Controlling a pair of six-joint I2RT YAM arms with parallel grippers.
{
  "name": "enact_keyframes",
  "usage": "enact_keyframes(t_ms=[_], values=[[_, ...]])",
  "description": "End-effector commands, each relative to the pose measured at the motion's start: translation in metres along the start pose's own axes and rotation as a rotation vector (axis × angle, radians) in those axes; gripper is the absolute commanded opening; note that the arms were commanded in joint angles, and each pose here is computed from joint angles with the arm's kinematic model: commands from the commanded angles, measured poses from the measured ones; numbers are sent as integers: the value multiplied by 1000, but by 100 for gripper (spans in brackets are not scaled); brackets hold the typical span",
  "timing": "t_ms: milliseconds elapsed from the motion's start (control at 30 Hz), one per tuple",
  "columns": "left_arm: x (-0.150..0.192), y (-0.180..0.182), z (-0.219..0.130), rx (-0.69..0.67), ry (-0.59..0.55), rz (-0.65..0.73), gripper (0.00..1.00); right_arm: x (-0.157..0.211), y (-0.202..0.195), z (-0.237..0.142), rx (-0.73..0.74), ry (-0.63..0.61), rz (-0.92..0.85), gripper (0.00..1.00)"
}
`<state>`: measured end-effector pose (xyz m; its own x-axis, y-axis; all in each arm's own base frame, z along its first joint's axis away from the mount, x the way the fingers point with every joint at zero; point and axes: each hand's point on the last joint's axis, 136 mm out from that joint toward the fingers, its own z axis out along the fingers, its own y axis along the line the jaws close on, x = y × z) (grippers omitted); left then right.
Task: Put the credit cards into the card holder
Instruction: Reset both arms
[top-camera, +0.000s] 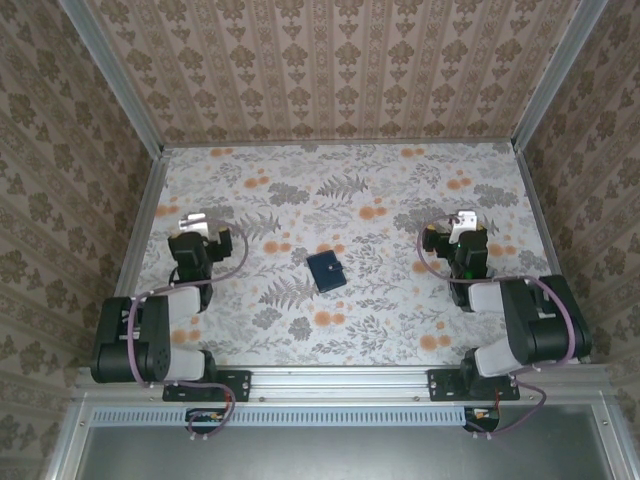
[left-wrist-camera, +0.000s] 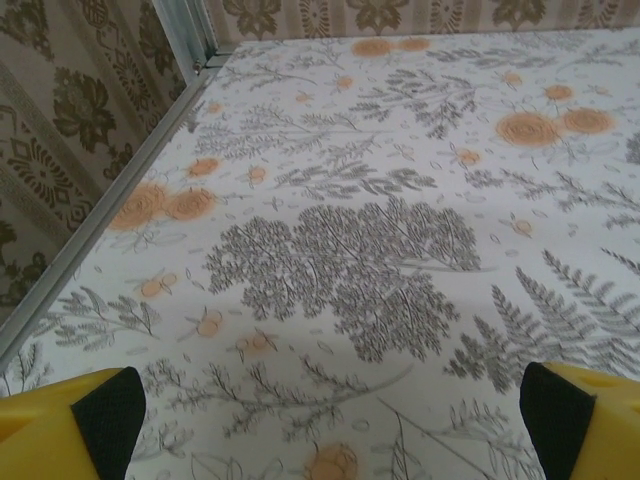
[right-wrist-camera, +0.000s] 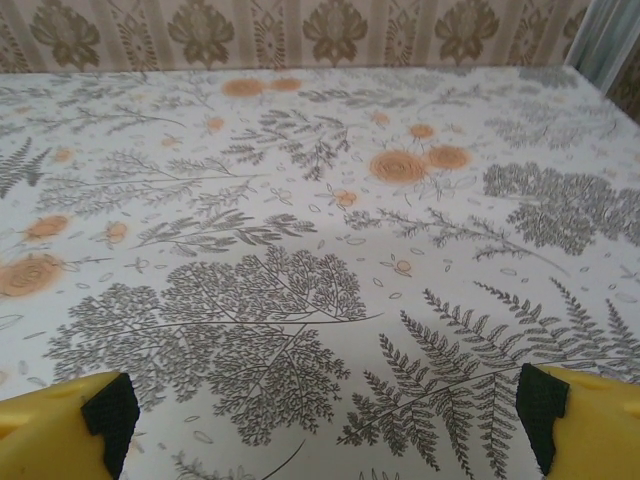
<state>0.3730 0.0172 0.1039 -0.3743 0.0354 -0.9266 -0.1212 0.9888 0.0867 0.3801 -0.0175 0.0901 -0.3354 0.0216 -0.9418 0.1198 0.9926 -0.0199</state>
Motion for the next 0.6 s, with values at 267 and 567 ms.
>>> enact_keyframes(t_ms=[267, 567], values=[[0, -3, 23, 8, -39, 10, 100, -14, 2, 13, -4, -1, 38, 100], [-2, -4, 23, 7, -42, 16, 100, -14, 14, 14, -44, 2, -3, 100]])
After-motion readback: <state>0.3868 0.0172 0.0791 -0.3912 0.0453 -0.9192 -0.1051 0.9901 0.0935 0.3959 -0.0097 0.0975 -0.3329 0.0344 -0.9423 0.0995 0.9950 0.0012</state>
